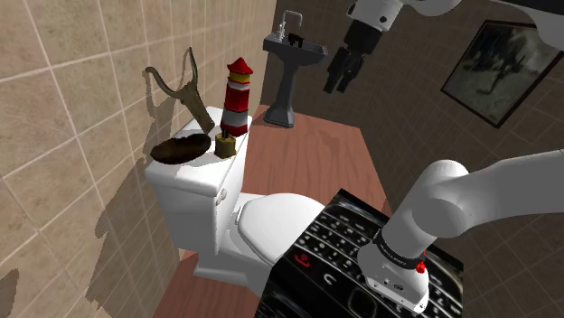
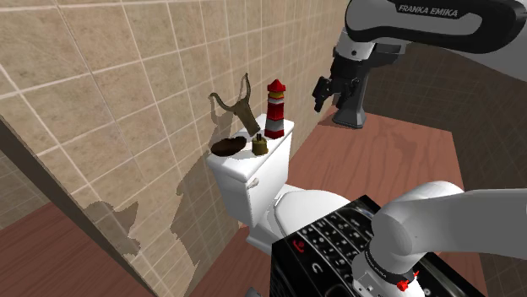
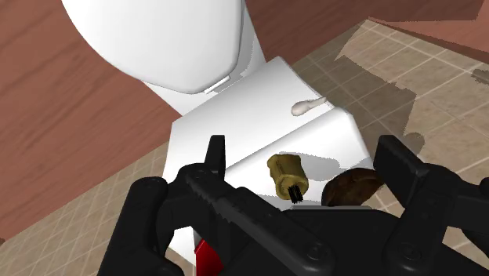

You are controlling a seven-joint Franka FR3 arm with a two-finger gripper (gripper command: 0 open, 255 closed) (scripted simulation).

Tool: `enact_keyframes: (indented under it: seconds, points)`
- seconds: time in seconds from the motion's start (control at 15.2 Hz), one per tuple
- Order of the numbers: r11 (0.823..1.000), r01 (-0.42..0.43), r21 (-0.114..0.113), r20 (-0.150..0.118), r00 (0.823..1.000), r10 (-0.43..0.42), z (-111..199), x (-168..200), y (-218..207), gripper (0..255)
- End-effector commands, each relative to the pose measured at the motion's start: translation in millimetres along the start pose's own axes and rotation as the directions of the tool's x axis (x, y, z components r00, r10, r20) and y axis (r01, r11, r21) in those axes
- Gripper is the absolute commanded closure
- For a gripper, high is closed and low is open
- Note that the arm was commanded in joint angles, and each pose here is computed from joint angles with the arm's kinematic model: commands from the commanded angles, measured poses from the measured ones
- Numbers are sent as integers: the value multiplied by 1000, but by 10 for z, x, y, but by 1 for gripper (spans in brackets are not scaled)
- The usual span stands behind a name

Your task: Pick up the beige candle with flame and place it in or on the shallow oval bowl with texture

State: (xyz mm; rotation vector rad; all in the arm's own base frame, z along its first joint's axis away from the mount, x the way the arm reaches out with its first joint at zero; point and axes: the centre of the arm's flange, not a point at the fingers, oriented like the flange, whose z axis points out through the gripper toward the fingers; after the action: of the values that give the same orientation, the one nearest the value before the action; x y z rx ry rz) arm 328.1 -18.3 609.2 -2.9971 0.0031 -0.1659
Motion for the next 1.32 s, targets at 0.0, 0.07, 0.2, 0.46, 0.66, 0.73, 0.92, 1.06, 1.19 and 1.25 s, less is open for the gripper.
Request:
enact_keyframes:
  seconds: [0.0, 0.07, 0.2, 0.46, 0.66, 0.73, 0.92, 1.06, 1.19, 1.25]
  points:
    - [1000, 0, 0, 0, 1000, 0, 0, 0, 0, 0]
    - [1000, -4, -8, -2, 1000, 4, 99, 75, -51, 0]
    - [1000, -13, -23, -6, 1000, 13, 298, 226, -150, 0]
    - [998, -31, -53, -14, 999, 30, 698, 534, -335, 0]
    - [996, -45, -76, -21, 999, 43, 1000, 769, -461, 0]
    - [995, -49, -83, -23, 999, 47, 1101, 848, -501, 0]
    - [992, -63, -106, -30, 998, 60, 1405, 1087, -615, 0]
    - [990, -72, -121, -35, 997, 68, 1608, 1248, -685, 0]
    - [987, -81, -136, -40, 996, 76, 1812, 1411, -750, 0]
    - [986, -86, -143, -43, 996, 80, 1914, 1492, -781, 0]
